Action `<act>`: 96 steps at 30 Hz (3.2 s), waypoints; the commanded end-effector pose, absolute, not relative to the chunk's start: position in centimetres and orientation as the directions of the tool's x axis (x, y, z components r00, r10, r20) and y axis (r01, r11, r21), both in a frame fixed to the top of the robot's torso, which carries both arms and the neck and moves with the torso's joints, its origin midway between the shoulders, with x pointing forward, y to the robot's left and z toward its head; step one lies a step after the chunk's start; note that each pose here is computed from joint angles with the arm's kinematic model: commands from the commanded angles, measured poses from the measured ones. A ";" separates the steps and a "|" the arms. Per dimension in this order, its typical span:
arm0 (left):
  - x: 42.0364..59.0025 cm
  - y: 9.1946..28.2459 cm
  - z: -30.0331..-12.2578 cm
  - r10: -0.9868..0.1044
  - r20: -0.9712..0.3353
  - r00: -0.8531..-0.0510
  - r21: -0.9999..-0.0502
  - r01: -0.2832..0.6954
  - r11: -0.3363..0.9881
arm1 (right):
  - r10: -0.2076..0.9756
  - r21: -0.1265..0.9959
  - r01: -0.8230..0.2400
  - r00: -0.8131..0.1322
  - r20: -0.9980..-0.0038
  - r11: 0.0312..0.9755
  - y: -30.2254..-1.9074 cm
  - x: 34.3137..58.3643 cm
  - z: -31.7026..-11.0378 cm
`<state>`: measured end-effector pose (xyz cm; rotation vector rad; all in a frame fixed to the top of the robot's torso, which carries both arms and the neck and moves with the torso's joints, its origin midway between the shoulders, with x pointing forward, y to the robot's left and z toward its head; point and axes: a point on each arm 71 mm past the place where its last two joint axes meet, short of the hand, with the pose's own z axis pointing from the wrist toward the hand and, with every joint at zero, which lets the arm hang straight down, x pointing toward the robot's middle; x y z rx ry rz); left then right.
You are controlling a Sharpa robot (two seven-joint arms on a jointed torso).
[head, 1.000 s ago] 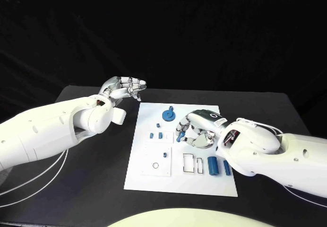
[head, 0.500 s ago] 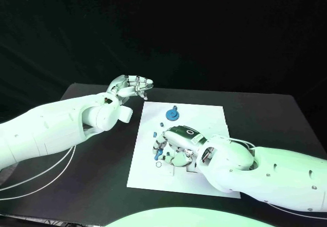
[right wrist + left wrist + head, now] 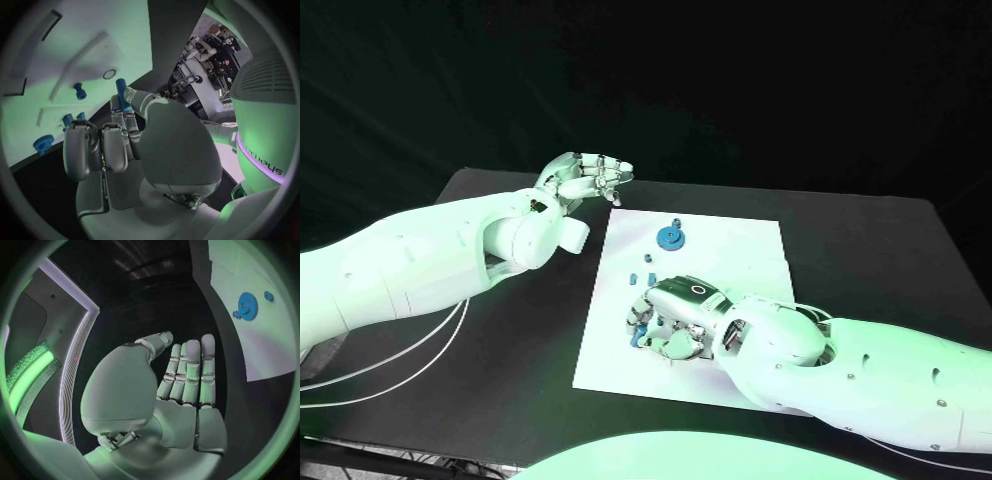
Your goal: Assemble the parts on the task board
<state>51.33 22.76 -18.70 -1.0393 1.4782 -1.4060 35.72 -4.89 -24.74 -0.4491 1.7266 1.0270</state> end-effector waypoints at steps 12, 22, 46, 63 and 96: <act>51.3 22.4 -18.6 -0.940 -0.022 -0.339 -0.999 -0.017 0.030 | 0.079 0.343 -0.724 -0.373 -0.925 0.598 -5.0 35.8 -25.5; 51.3 22.5 -18.6 -0.941 -0.024 -0.338 -0.999 -0.015 0.031 | 0.085 0.319 -0.719 -0.343 -0.936 0.618 -4.9 36.0 -25.5; 51.3 22.5 -18.6 -0.940 -0.026 -0.340 -0.999 -0.016 0.033 | 0.025 0.325 -0.744 -0.384 -0.923 0.584 -4.0 35.3 -26.3; 51.2 22.5 -18.7 -0.936 -0.026 -0.352 -0.999 -0.026 0.037 | 0.138 0.352 -0.722 -0.340 -0.930 0.596 -4.8 35.8 -25.7; 50.6 23.4 -18.6 -0.933 -0.028 -0.358 -0.999 -0.013 0.035 | 0.393 0.510 -0.136 -0.484 -0.782 0.849 -23.6 38.1 -21.9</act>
